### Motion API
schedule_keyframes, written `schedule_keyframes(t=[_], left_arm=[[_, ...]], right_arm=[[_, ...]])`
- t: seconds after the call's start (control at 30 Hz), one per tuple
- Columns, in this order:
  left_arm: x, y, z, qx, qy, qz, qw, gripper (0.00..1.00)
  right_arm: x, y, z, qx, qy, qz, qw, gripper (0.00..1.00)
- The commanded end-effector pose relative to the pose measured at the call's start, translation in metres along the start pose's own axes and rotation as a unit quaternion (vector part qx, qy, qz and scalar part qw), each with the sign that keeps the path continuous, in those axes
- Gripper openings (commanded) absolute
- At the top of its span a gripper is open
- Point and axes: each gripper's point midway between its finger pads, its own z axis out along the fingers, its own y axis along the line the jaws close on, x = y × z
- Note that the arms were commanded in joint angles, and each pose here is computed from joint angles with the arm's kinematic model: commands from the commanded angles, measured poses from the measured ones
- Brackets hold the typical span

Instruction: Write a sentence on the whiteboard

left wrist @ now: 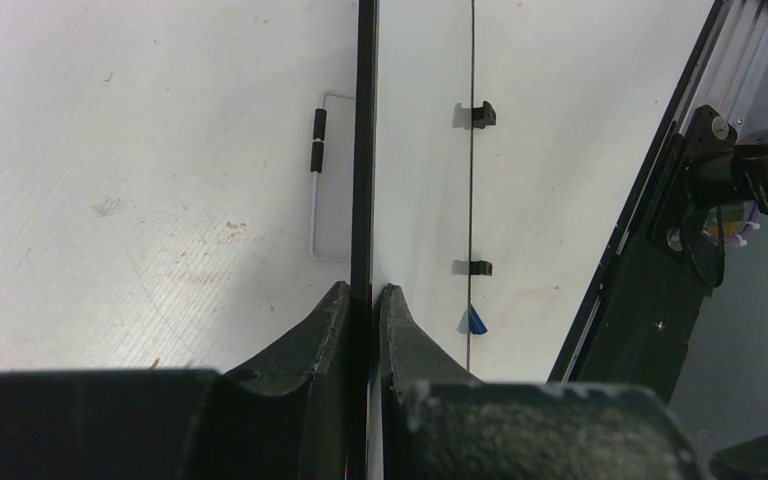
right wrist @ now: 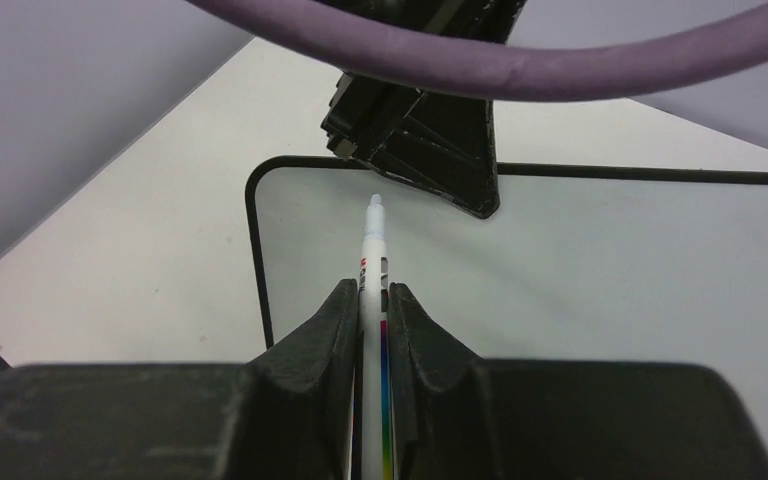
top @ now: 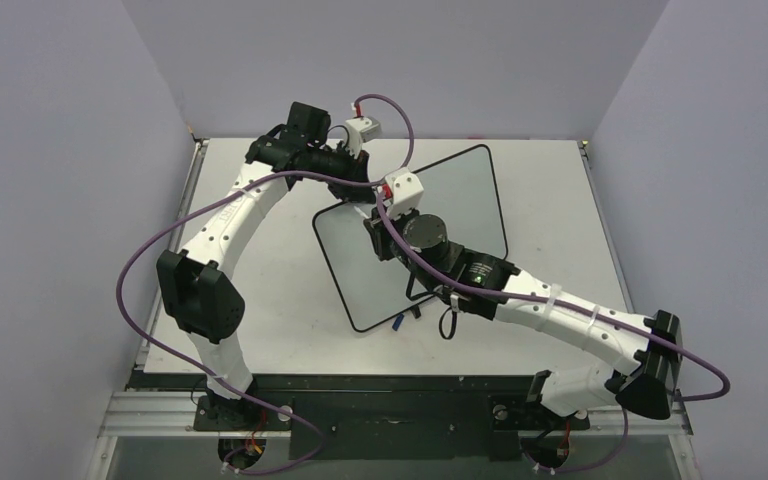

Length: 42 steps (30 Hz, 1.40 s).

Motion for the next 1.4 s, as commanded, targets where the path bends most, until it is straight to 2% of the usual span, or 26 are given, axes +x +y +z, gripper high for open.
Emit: schedule_keyframes(t=[0.0,0.83,1.37], left_arm=[[0.010,0.020,-0.007,-0.070,0.026,0.030,0.997,0.00],[0.007,0.016,-0.006,-0.063,0.023,0.030,0.997,0.00],[0.006,0.015,-0.008,-0.064,0.022,0.032,0.997,0.00]], right_arm=[[-0.017,0.014,0.007,-0.016,-0.022,0.012,1.000,0.00],[0.037,0.013,0.040,0.019,0.034,0.014,0.999,0.00],[0.075,0.003,0.026,0.028,0.073,0.025,0.997,0.00]])
